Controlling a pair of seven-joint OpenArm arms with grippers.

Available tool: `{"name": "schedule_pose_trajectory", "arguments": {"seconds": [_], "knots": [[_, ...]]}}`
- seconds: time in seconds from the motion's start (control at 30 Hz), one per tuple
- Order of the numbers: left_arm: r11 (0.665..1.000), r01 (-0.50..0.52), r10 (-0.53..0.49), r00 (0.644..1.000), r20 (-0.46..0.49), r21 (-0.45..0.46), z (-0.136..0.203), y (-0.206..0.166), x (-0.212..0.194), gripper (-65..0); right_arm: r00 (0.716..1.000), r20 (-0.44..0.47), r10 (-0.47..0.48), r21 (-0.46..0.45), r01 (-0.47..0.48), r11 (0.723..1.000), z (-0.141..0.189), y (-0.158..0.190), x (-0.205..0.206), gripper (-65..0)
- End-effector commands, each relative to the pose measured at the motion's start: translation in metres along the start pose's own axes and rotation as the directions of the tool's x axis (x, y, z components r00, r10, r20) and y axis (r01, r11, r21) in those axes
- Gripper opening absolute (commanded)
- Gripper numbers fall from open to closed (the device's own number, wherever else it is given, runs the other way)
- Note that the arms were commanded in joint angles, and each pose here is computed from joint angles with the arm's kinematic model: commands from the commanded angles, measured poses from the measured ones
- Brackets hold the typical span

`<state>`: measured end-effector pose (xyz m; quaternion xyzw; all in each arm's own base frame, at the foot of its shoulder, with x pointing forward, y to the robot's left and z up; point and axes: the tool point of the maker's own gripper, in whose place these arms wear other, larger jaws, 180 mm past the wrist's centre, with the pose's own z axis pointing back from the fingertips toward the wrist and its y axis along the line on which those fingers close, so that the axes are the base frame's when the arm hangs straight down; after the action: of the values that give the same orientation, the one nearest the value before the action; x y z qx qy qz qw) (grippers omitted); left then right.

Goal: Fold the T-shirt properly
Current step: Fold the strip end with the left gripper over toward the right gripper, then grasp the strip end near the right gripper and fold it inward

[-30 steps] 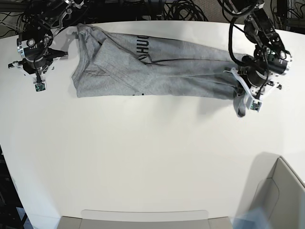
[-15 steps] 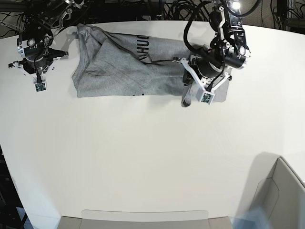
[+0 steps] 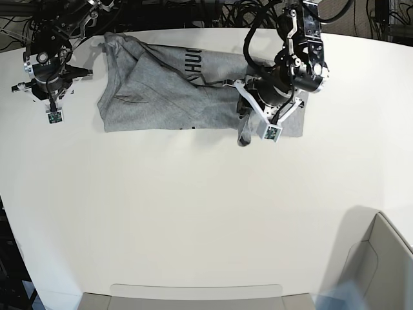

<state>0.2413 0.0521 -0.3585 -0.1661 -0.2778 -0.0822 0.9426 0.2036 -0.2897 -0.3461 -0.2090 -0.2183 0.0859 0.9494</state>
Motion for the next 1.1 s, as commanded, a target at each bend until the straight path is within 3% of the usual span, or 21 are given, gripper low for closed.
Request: {"name": "schedule_pose_trajectory", "arguments": {"seconds": [0.0, 0.1, 0.33, 0.47, 0.77, 0.9, 1.07], "knots": [[1.0, 0.006, -0.005, 0.999, 0.032, -0.012, 0.004, -0.004, 0.008, -48.9, 0.999, 0.026, 0.018, -0.018, -0.017, 1.0, 0.004, -0.006, 0.007, -50.2], [0.998, 0.039, -0.037, 0.999, 0.03, -0.042, 0.002, -0.018, 0.008, -47.2, 0.999, 0.031, 0.024, -0.013, -0.024, 1.0, 0.004, -0.004, 0.009, -50.1], [0.995, 0.064, -0.069, 0.996, -0.064, -0.08, 0.001, -0.034, -0.007, -52.7, 0.999, 0.034, 0.031, -0.009, -0.03, 0.999, 0.004, -0.002, 0.011, -50.0], [0.995, 0.061, -0.065, 0.997, -0.047, -0.077, 0.002, -0.034, 0.0, -55.9, 0.999, 0.034, 0.031, -0.009, -0.03, 0.999, 0.004, -0.002, 0.011, -50.0], [0.987, -0.116, 0.118, 0.993, -0.006, 0.108, 0.019, 0.046, -0.001, -59.0, 0.997, 0.075, -0.004, 0.011, 0.003, 1.0, 0.009, 0.008, 0.024, -50.0], [0.985, -0.099, 0.102, 0.995, -0.017, 0.14, 0.024, 0.06, -0.004, -59.0, 0.994, 0.108, -0.002, 0.038, -0.002, 0.999, 0.011, 0.02, 0.039, -49.9], [0.984, -0.102, 0.107, 0.994, -0.03, 0.144, 0.024, 0.06, -0.01, -59.0, 1.0, -0.012, -0.013, 0.025, 0.013, 1.0, 0.012, 0.014, 0.031, -49.9]]}}
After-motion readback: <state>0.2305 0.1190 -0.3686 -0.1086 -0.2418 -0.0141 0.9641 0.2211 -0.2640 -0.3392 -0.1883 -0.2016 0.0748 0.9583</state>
